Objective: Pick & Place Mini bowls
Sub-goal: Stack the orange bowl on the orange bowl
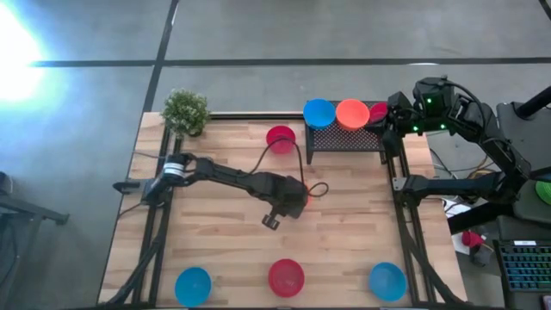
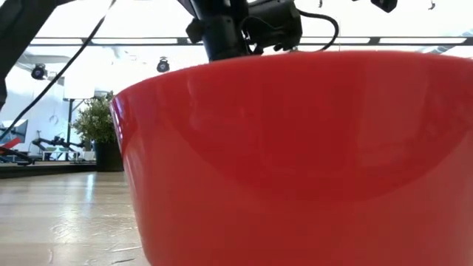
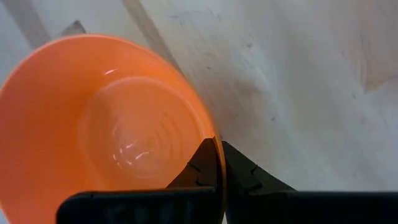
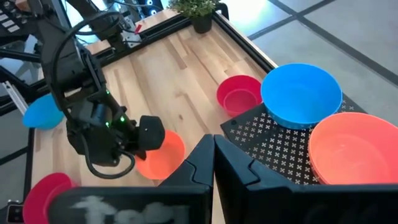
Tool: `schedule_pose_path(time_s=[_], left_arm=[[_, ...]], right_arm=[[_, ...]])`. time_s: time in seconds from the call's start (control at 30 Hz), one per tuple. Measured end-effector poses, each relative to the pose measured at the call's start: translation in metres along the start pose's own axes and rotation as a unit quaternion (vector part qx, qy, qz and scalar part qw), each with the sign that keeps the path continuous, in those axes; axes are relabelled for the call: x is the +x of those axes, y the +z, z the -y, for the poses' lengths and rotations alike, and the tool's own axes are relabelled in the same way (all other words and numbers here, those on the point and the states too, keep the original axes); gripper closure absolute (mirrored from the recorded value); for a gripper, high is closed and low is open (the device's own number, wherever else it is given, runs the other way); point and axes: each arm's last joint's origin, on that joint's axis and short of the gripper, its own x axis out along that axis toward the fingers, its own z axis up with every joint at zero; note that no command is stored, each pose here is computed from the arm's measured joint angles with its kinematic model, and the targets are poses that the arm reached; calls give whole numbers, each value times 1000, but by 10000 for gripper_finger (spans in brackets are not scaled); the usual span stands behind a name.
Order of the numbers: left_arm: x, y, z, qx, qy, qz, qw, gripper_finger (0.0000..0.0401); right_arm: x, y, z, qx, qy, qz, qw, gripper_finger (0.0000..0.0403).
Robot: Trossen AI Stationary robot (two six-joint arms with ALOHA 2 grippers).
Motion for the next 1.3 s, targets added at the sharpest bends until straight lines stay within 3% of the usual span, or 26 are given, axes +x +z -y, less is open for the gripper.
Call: schedule_pose_path(time_s=[0.33,0.63,0.8,1.03,1.3], left_arm=[[-1,1,2,-36,-3,3,999,397],[-1,1,2,-37,-2,4,999,329],[-8,4,-1,-31,13,0,999,317],[-43,7,-6,-20,46,-34,998,316],[-105,6,-6,-45,71,14,996,316]], right_arm=[[0,0,0,-8,0,0,1000,394],[0,0,0,-8,0,0,1000,394],[0,0,0,-8,0,0,1000,394],[0,0,0,-8,0,-1,1000,394],[0,0,0,-5,0,-2,1000,394]])
